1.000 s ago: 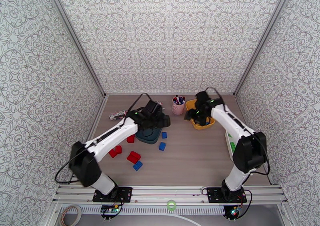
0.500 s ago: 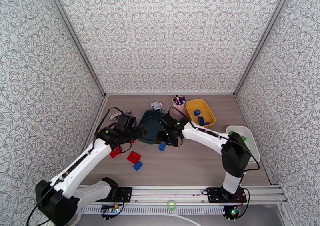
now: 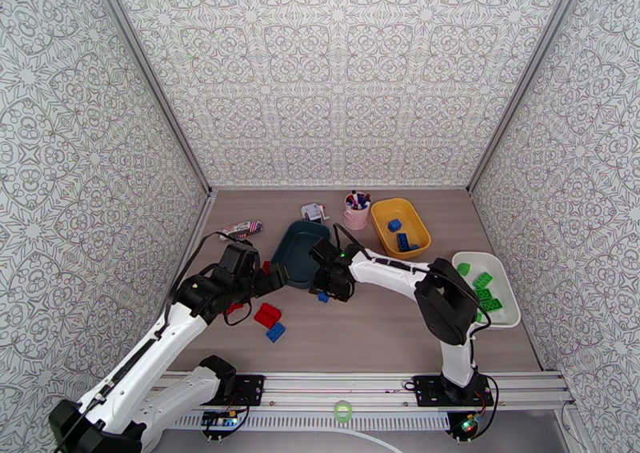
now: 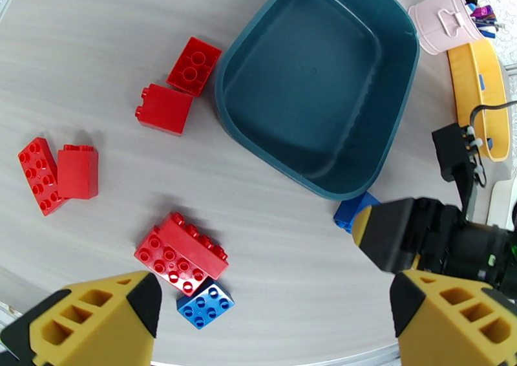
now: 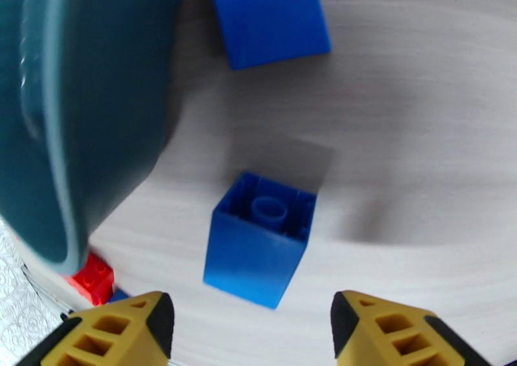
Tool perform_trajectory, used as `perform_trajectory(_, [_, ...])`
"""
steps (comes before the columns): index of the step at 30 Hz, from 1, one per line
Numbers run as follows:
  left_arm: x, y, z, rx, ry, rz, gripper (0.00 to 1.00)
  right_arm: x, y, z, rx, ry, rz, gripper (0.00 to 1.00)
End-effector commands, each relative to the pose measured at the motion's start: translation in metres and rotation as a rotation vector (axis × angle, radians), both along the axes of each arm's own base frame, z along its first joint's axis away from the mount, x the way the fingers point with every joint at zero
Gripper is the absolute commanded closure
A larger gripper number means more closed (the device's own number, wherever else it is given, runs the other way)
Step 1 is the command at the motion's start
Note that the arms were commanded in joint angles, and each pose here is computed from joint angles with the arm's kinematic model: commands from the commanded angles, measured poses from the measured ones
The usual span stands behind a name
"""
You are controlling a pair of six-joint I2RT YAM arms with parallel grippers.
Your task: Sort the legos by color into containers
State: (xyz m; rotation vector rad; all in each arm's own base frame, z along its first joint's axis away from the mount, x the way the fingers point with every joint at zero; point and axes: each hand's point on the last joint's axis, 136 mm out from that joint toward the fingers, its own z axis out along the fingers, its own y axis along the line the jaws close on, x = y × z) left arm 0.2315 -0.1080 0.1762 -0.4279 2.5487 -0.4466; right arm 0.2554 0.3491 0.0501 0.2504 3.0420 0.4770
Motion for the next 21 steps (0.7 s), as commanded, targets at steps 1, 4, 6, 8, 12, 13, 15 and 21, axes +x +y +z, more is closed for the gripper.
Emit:
perform_trajectory(1, [-0.006, 0.001, 0.000, -0.001, 0.013, -0.029, 0.01, 0.010, 0.009, -0.003, -0.001, -0.026, -0.041, 0.32])
perform_trajectory(4, [-0.005, 0.000, 0.002, -0.004, 0.010, -0.038, 0.01, 0.011, 0.007, -0.010, -0.016, -0.017, -0.053, 0.34])
perform_trajectory(6, [-0.005, 0.001, 0.002, -0.006, 0.010, -0.040, 0.01, 0.010, 0.005, -0.014, -0.026, -0.012, -0.058, 0.37])
perform_trajectory(8, [-0.004, 0.000, 0.002, -0.006, 0.010, -0.043, 0.01, 0.011, 0.001, -0.015, -0.038, -0.011, -0.065, 0.40])
perform_trajectory(12, [-0.002, -0.002, 0.001, -0.011, 0.010, -0.051, 0.01, 0.012, -0.009, -0.014, -0.058, -0.017, -0.077, 0.45])
perform_trajectory(13, [-0.001, -0.004, 0.000, -0.013, 0.012, -0.055, 0.01, 0.012, -0.012, -0.013, -0.060, -0.020, -0.079, 0.46])
perform_trajectory(15, [0.002, -0.007, -0.001, -0.021, 0.014, -0.060, 0.01, 0.014, -0.016, -0.014, -0.062, -0.016, -0.081, 0.50])
perform_trajectory(21, [0.013, -0.022, -0.004, -0.040, 0.026, -0.085, 0.01, 0.019, -0.031, -0.012, -0.062, -0.010, -0.089, 0.59])
